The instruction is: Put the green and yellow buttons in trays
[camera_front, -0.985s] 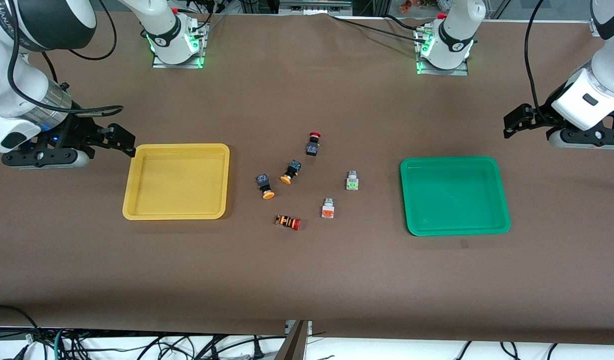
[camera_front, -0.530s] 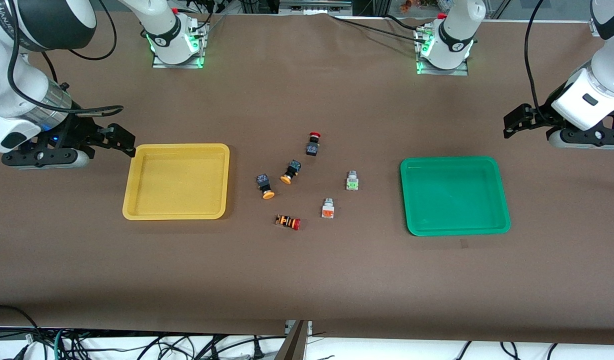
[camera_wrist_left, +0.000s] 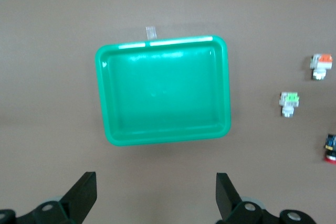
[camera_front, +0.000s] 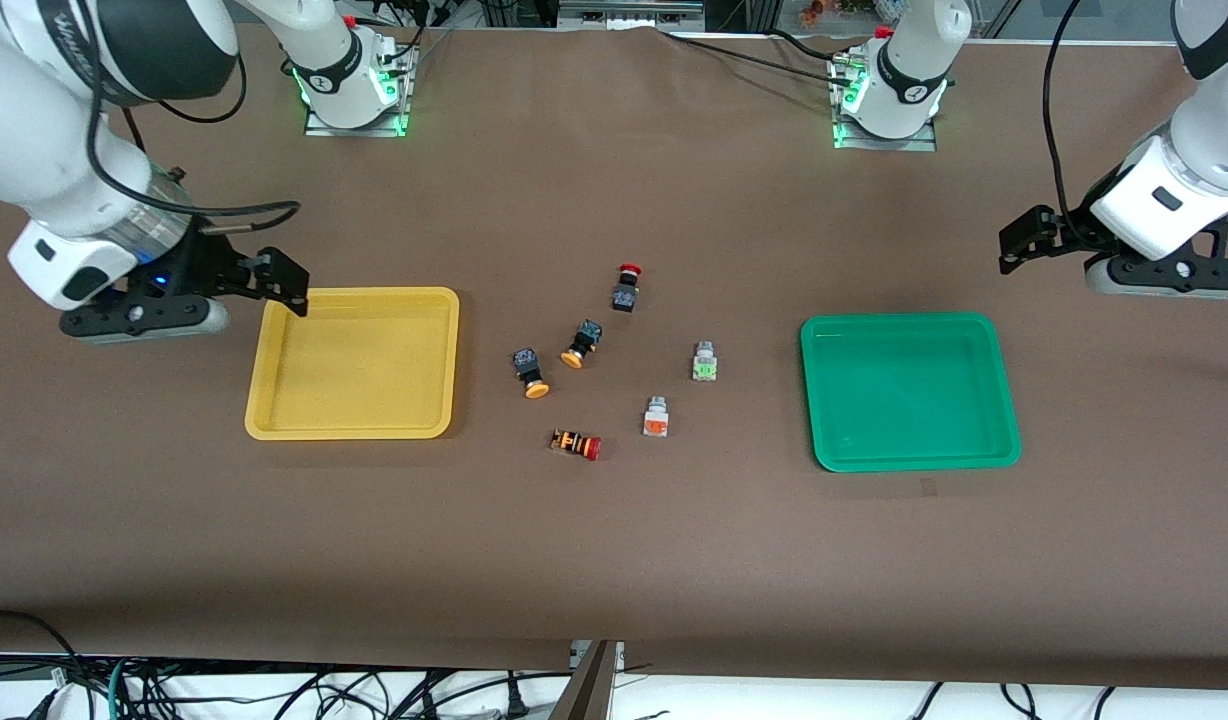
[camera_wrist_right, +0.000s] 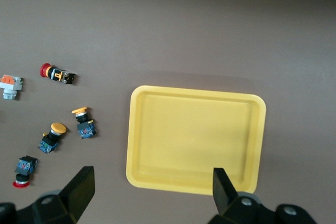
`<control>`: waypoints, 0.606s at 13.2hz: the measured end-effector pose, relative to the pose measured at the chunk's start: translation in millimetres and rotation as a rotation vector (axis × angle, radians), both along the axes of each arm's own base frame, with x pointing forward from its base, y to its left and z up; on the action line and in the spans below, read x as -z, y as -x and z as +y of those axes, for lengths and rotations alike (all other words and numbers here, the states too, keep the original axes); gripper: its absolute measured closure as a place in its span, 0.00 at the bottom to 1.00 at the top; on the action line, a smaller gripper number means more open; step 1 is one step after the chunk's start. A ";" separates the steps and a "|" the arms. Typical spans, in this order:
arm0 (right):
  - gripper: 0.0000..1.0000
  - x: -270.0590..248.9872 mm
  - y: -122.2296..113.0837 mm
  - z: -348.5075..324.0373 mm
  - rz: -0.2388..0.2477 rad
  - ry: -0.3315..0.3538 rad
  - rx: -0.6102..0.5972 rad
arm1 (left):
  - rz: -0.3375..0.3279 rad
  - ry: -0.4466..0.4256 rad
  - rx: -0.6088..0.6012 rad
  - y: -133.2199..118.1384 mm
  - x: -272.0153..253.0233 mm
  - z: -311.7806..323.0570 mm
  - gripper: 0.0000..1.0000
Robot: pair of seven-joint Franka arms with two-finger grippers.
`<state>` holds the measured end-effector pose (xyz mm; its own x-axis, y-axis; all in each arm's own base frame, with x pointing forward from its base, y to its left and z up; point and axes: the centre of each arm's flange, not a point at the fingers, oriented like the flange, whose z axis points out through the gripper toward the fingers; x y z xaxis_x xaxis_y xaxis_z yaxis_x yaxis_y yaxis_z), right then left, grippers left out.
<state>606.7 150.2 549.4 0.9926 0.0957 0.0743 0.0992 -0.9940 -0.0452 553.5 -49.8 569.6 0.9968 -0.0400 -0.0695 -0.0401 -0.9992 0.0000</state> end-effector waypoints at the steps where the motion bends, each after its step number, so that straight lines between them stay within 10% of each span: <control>1: 0.00 12.7 -4.5 7.0 0.008 0.002 -0.009 | 0.033 -0.003 0.005 1.5 6.2 -2.8 0.00; 8: 0.00 101.0 -9.3 67.8 0.133 0.038 -0.106 | 0.101 0.000 0.085 -42.5 113.7 -57.8 0.00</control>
<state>616.0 217.9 448.4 0.9777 0.2003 -0.0631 0.1989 -0.9796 -0.0277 596.0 -107.6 455.9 0.9777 -0.1238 -0.1696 -0.1241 -0.9922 0.0088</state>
